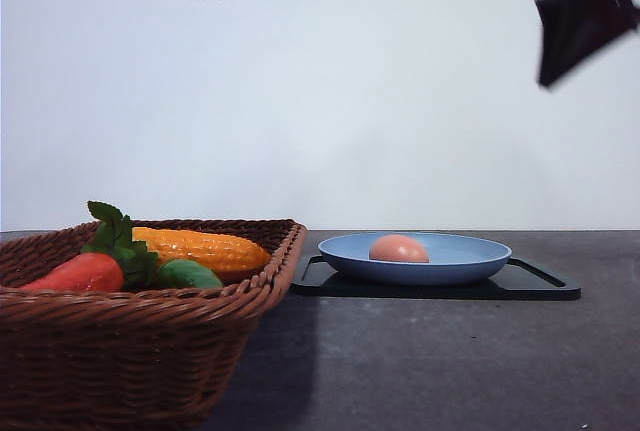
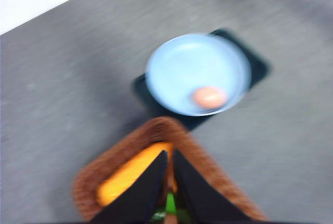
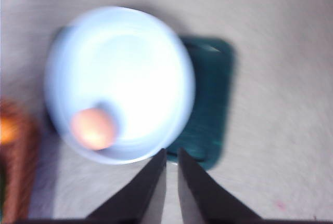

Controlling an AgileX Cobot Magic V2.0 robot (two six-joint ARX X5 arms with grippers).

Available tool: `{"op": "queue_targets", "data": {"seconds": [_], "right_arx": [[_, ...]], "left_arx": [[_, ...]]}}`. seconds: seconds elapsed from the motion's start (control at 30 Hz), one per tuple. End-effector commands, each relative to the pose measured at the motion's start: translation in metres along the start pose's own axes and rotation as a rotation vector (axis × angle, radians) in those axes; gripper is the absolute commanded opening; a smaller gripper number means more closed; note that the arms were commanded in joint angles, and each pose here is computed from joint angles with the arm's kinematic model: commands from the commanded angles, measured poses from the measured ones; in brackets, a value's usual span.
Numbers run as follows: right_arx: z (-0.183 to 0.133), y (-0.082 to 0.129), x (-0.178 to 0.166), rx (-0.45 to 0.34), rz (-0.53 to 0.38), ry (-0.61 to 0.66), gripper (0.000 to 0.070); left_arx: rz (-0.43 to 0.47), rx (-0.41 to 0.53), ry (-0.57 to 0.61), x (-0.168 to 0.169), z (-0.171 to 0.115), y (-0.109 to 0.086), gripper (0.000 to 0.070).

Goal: Transfer egg from basket to plate and serve

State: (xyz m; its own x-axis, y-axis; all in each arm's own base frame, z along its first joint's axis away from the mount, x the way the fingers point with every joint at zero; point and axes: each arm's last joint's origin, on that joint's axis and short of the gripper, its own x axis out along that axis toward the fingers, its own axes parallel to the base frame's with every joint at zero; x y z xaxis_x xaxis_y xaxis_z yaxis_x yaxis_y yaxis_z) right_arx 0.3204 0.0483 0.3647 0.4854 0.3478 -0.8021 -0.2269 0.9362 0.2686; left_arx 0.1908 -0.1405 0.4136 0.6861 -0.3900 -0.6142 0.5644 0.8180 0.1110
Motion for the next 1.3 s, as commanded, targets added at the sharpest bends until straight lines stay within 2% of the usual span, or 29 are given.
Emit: {"op": "queue_targets", "data": {"seconds": [0.0, 0.17, 0.27, 0.37, 0.47, 0.6, 0.87, 1.0, 1.27], "right_arx": [[-0.001, 0.016, -0.012, -0.070, -0.006, -0.035, 0.0000], [-0.029, 0.058, -0.040, -0.202, -0.034, -0.113, 0.0000], [-0.051, 0.072, -0.048, -0.260, -0.074, -0.172, 0.0000], [-0.077, 0.078, -0.048, -0.305, -0.079, -0.241, 0.0000], [-0.105, 0.080, -0.041, -0.333, -0.051, -0.305, 0.0000], [-0.140, 0.076, -0.021, -0.326, 0.010, -0.378, 0.0000], [-0.199, 0.062, 0.030, -0.280, 0.122, -0.575, 0.0000], [-0.212, 0.056, 0.046, -0.276, 0.135, -0.607, 0.0000], [-0.214, 0.055, 0.047, -0.271, 0.133, -0.600, 0.0000]], "left_arx": [[0.040, 0.003, -0.007, 0.003, 0.005, 0.010, 0.0000], [0.128, -0.106, 0.038, 0.012, -0.012, 0.046, 0.0000], [0.113, -0.177, 0.031, 0.011, -0.028, 0.059, 0.0000], [0.125, -0.233, -0.030, 0.008, -0.047, 0.063, 0.0000], [0.136, -0.279, -0.111, 0.008, -0.070, 0.058, 0.0000], [0.115, -0.334, -0.194, 0.012, -0.104, 0.044, 0.0000], [0.052, -0.396, -0.259, 0.029, -0.168, 0.013, 0.0000], [0.016, -0.433, -0.259, 0.032, -0.175, 0.007, 0.0000], [0.012, -0.429, -0.267, 0.032, -0.174, 0.006, 0.0000]]}}
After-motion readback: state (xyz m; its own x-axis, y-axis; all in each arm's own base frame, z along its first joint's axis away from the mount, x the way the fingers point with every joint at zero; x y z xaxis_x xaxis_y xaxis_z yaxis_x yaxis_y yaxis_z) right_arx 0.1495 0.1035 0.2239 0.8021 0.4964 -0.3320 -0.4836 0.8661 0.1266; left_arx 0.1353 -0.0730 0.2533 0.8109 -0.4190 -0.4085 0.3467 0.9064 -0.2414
